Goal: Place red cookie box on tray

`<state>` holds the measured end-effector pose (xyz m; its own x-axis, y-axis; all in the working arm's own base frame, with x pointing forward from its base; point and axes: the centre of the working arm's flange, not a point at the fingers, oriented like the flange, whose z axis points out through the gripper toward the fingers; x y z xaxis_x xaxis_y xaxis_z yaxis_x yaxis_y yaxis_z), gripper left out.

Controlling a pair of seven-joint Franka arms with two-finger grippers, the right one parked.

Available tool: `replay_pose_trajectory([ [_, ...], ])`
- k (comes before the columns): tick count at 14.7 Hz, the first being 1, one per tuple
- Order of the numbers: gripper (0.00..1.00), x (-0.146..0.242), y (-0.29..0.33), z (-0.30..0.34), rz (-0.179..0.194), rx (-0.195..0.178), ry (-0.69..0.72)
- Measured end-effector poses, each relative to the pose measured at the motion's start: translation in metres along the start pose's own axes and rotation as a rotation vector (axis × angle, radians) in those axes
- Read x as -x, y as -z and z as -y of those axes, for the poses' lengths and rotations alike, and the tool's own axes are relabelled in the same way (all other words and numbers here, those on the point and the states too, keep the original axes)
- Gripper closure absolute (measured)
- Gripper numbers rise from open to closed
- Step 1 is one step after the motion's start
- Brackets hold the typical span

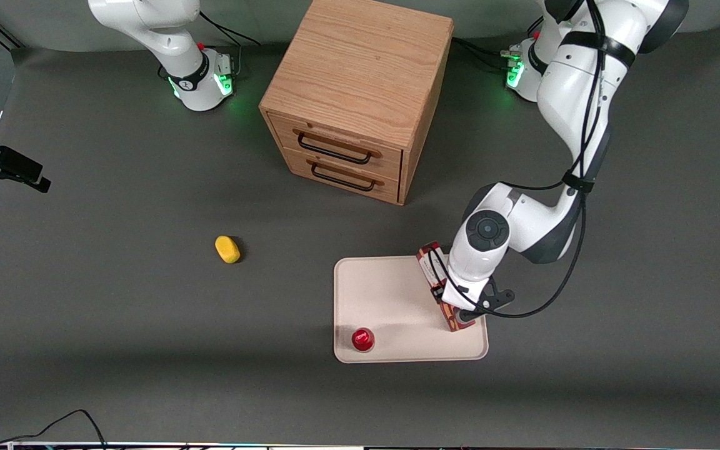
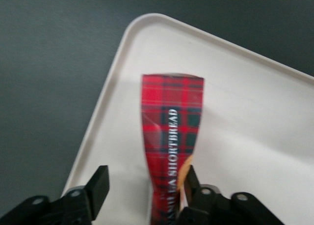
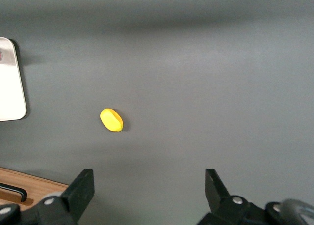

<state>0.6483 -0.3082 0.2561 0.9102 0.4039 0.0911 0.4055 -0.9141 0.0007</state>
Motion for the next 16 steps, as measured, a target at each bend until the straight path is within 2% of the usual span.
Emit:
replay_pose_trajectory([
  [2, 0.04, -0.009, 0.043, 0.008, 0.073, -0.064, -0.023],
  [4, 0.0, -0.016, 0.102, 0.026, 0.149, -0.096, -0.072],
  [7, 0.0, -0.028, 0.179, 0.072, 0.206, -0.118, -0.14],
  [12, 0.0, -0.035, 0.23, 0.17, 0.234, -0.111, -0.215],
  [16, 0.0, -0.032, 0.245, 0.273, 0.215, -0.079, -0.324],
])
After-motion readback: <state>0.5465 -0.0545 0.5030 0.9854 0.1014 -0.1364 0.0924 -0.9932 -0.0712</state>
